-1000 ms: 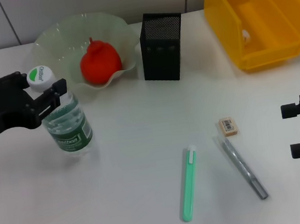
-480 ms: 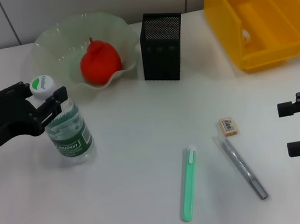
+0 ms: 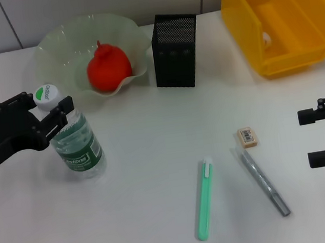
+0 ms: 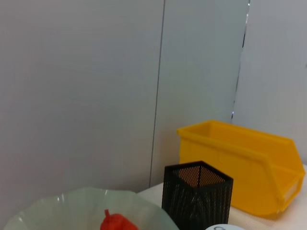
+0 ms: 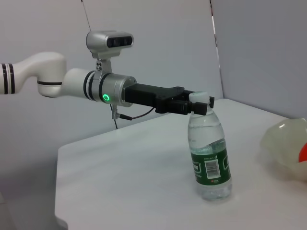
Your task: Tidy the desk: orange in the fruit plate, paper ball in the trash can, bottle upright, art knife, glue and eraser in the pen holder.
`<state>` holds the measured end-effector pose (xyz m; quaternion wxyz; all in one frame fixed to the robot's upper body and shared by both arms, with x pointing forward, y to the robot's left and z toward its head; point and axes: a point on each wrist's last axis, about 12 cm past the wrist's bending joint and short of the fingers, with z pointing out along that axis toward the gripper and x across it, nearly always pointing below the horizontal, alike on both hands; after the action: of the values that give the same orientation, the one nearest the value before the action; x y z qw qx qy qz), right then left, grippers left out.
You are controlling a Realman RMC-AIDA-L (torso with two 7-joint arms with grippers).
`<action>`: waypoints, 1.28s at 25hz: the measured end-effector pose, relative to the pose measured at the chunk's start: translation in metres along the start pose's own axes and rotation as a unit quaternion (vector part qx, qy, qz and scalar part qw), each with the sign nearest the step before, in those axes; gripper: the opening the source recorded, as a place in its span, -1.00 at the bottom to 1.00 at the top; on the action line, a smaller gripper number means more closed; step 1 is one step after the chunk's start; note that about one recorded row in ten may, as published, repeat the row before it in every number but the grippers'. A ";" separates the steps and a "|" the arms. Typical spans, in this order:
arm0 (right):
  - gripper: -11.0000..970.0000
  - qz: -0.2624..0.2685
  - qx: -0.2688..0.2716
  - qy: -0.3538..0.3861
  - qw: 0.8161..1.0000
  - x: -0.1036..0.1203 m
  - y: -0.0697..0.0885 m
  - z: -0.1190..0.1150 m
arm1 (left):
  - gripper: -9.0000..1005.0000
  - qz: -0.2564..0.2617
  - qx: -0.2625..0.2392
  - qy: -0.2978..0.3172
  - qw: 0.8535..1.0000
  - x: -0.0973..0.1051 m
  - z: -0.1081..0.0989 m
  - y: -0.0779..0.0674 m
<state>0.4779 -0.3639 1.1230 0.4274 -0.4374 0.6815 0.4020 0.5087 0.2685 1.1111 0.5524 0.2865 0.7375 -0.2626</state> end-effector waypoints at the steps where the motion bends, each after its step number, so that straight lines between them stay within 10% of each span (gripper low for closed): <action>1: 0.68 0.000 0.000 0.000 1.000 0.000 0.000 0.000 | -0.09 0.000 0.000 0.000 1.000 0.000 0.000 0.000; 13: 0.68 -0.001 0.002 0.000 1.000 -0.001 -0.001 0.000 | -0.08 0.000 0.018 -0.026 1.000 0.005 0.001 -0.003; 18: 0.68 -0.003 0.001 0.001 1.000 -0.003 -0.003 0.002 | 0.39 -0.002 0.021 -0.024 0.999 0.005 0.001 -0.002; 26: 0.68 -0.002 0.002 0.001 1.000 -0.003 -0.003 0.002 | 0.56 -0.005 0.024 -0.025 0.999 0.005 0.000 -0.002; 32: 0.68 -0.001 0.003 -0.007 1.000 -0.003 -0.002 0.001 | 0.58 -0.022 0.052 -0.081 0.995 -0.008 -0.047 0.011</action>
<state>0.4809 -0.3632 1.1256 0.4337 -0.4343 0.6790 0.4027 0.4870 0.3086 1.1300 0.5886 0.2758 0.6821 -0.3351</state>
